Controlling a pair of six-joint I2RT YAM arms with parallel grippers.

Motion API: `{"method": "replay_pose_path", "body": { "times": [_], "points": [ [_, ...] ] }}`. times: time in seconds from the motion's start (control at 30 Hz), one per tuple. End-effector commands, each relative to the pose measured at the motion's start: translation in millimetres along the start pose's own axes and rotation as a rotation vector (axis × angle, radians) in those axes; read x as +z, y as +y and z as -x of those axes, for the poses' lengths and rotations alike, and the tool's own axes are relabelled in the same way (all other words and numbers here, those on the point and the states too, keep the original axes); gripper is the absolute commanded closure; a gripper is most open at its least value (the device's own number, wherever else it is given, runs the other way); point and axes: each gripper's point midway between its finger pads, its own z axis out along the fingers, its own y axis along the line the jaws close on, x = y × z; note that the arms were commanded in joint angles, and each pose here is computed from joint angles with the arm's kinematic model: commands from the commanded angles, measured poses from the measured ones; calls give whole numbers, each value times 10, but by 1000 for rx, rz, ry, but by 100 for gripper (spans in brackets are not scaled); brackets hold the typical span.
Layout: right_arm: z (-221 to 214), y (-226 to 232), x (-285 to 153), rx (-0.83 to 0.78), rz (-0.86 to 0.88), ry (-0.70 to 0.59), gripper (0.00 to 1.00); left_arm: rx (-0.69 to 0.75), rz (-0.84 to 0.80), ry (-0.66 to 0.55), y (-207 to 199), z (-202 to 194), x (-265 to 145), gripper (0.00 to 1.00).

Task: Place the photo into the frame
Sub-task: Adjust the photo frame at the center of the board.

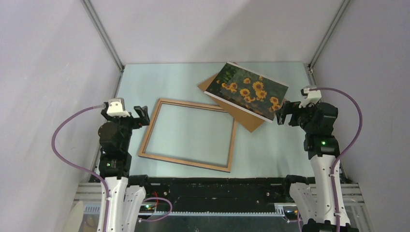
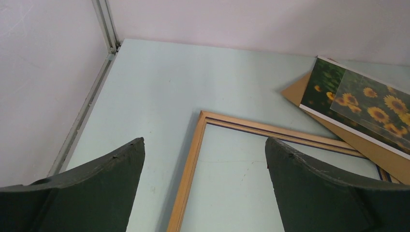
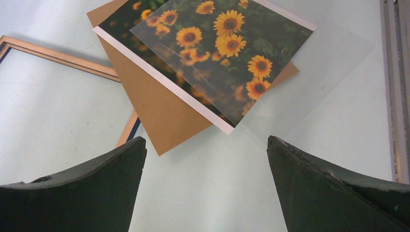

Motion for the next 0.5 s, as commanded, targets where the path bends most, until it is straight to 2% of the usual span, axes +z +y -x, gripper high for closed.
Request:
{"method": "replay_pose_path", "body": {
  "times": [0.0,0.27,0.47],
  "points": [
    [95,4,-18,-28,-3,-27,0,10,-12,-21,-14,38,15,2],
    [115,97,-37,-60,39,-39,0,41,33,-26,70,134,18,2],
    [137,308,-21,-114,134,-36,0,106,70,37,154,173,39,2]
  ]
}}
